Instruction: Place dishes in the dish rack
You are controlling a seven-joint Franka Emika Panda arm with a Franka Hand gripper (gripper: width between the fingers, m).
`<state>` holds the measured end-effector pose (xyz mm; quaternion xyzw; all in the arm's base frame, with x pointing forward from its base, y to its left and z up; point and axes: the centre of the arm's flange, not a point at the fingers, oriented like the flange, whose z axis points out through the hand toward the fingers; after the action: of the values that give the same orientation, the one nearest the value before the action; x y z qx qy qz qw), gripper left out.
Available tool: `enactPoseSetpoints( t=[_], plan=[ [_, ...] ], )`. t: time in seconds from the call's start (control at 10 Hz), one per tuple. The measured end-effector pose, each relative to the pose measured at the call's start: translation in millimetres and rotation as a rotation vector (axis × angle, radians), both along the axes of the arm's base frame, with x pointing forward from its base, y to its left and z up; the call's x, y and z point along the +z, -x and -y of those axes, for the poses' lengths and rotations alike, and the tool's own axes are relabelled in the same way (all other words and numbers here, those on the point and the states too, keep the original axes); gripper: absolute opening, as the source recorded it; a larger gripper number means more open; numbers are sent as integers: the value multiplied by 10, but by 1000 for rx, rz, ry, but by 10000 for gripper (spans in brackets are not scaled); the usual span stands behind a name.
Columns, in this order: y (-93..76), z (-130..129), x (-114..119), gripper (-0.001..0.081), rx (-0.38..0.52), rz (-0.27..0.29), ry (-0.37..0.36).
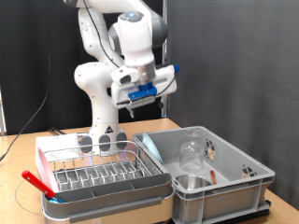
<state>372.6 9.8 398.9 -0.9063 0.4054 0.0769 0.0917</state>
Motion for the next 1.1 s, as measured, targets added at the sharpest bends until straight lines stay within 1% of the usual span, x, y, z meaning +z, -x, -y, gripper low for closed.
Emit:
enactPoseSetpoints(
  t=[0.2,0.7,1.1],
  plan=[
    [-13,-23,-222,808,10,4,27],
    [-19,-5,-574,808,37,3,96],
    [-64,1,-777,808,20,-2,101]
  ],
)
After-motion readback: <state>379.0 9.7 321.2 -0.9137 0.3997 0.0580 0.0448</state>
